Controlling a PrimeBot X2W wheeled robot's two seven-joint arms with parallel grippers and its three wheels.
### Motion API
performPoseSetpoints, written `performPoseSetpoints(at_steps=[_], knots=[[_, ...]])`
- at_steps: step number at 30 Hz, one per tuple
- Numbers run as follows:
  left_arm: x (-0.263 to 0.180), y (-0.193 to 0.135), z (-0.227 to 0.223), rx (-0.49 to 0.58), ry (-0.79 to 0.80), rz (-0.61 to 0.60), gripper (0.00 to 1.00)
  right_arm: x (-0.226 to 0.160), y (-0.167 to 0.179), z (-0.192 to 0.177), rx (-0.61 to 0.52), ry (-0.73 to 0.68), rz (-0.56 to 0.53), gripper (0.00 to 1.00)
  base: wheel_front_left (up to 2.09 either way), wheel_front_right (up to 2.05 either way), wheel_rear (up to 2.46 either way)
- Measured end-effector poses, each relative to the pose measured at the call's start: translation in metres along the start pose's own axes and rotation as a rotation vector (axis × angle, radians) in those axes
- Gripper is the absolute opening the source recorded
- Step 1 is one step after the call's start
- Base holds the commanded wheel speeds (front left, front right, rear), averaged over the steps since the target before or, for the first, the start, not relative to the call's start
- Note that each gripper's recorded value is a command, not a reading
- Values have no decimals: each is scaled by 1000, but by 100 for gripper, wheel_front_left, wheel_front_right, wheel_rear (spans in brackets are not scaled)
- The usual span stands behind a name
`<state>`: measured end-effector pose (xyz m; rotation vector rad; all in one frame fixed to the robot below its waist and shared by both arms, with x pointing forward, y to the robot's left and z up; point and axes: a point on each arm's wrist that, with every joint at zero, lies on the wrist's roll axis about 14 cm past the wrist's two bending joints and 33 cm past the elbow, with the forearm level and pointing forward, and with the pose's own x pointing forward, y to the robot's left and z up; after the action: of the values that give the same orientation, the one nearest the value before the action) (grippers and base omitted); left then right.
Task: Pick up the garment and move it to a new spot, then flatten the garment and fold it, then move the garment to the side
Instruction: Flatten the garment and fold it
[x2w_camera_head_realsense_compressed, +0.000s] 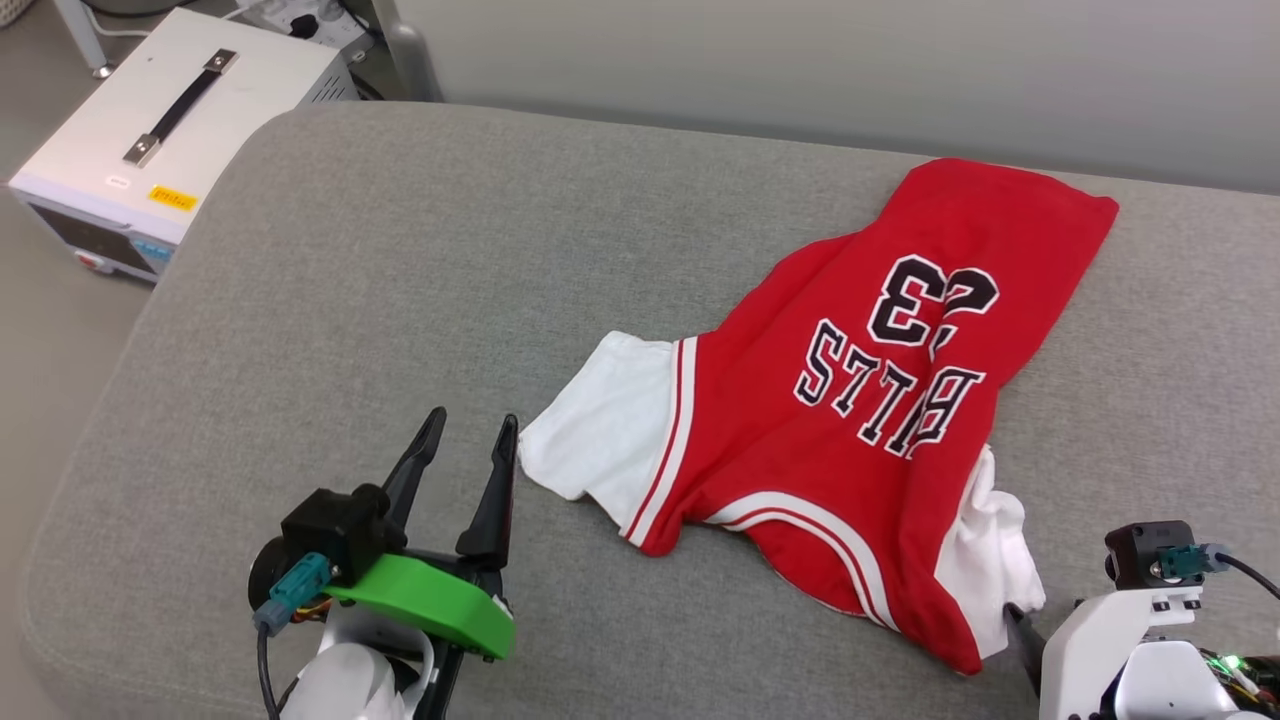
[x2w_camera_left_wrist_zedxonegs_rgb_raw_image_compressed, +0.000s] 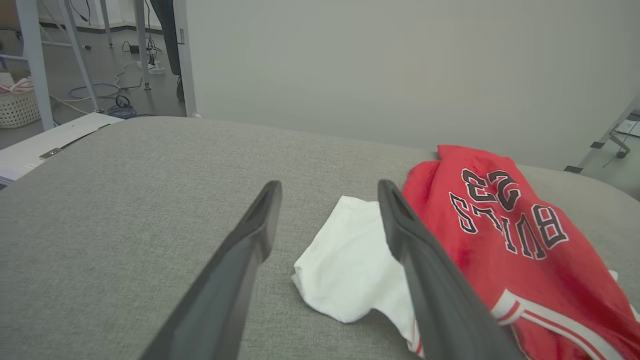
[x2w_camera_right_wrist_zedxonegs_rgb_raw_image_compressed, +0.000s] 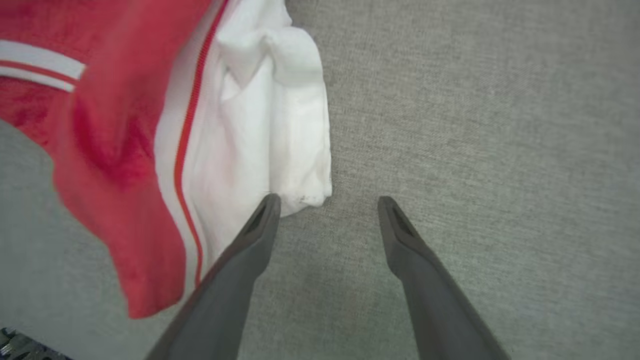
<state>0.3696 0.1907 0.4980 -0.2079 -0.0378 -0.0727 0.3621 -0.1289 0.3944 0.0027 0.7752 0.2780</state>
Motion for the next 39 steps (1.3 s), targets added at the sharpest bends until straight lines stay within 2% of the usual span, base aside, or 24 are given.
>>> performPoseSetpoints(at_steps=[8,9,10,11,18,21,30,39], knots=[[0,8,-7,9,24,25,100,17,7,-4,-17,47,21,100,0,0,0],[1,9,-8,10,27,26,100,18,8,-5,-26,57,22,98,0,0,0],[1,9,-10,11,32,27,100,20,8,-6,-34,67,24,69,0,0,0],[2,10,-11,13,35,27,100,22,9,-6,-37,69,27,0,0,0,0],[7,11,-9,22,32,22,100,24,5,3,-43,45,16,0,0,0,0],[6,10,-7,21,25,20,100,18,-8,8,-34,20,-20,0,0,0,0],[11,-9,-3,19,9,-44,100,-25,-104,29,-95,-36,-256,0,0,0,0],[19,-19,-13,25,38,-89,100,-46,-181,31,-107,8,-421,0,0,0,0]])
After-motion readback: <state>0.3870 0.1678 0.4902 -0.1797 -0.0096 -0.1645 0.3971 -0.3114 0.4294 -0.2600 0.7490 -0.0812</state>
